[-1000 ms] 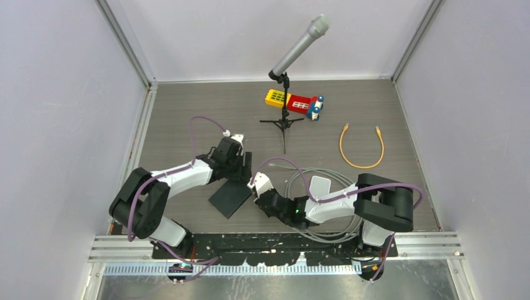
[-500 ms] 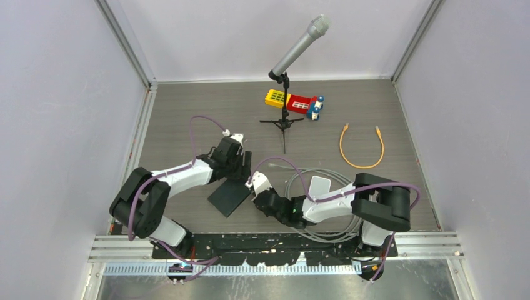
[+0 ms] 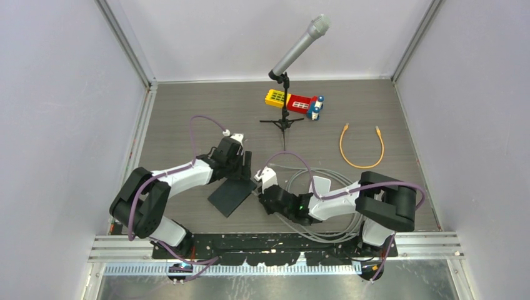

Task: Insert the plug into the switch port
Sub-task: Insert the connector into the switch port.

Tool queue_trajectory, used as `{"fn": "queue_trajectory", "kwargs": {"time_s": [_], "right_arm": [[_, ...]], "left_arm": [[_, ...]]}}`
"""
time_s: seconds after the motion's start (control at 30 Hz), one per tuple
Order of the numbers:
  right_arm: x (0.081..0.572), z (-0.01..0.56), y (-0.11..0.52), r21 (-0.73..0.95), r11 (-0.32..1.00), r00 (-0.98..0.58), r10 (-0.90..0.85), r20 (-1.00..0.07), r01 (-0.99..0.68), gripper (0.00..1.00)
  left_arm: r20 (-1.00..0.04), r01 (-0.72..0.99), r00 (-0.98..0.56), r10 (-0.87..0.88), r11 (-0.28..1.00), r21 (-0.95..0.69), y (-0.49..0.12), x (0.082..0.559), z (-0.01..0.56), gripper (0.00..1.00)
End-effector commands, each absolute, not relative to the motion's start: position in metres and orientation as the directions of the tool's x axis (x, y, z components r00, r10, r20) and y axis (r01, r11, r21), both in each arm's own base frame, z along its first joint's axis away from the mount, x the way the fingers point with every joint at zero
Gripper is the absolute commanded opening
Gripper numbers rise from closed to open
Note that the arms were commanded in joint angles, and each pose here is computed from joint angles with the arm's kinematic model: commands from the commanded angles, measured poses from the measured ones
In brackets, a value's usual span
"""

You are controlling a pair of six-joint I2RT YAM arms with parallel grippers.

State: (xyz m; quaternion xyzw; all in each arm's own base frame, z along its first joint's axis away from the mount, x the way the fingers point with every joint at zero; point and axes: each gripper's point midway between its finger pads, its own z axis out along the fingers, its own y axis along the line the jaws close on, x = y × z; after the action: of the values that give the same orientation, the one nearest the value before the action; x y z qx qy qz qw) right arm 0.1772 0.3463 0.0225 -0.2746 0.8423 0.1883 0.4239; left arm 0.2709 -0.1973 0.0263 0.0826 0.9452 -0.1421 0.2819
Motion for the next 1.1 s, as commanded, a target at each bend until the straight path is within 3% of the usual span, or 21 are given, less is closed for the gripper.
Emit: {"fn": "queue_trajectory", "kwargs": {"time_s": [0.0,0.6,1.07], "right_arm": [[0.210,0.099,0.378,0.363,0.745,-0.461,0.085,-0.884,-0.559,0.01],[0.210,0.118,0.379,0.394,0.697,-0.439,0.126,-0.890,-0.599,0.00],[0.225,0.094,0.382,0.327,0.749,-0.427,0.066,-0.902,-0.576,0.00]], "left_arm": [[-0.435,0.284,-0.892,0.126,0.903,-0.321,-0.220,0.229,0.009,0.69],[-0.430,0.297,-0.892,0.140,0.898,-0.324,-0.226,0.225,0.006,0.68],[-0.437,0.330,-0.885,0.164,0.882,-0.337,-0.239,0.219,0.009,0.68]]}}
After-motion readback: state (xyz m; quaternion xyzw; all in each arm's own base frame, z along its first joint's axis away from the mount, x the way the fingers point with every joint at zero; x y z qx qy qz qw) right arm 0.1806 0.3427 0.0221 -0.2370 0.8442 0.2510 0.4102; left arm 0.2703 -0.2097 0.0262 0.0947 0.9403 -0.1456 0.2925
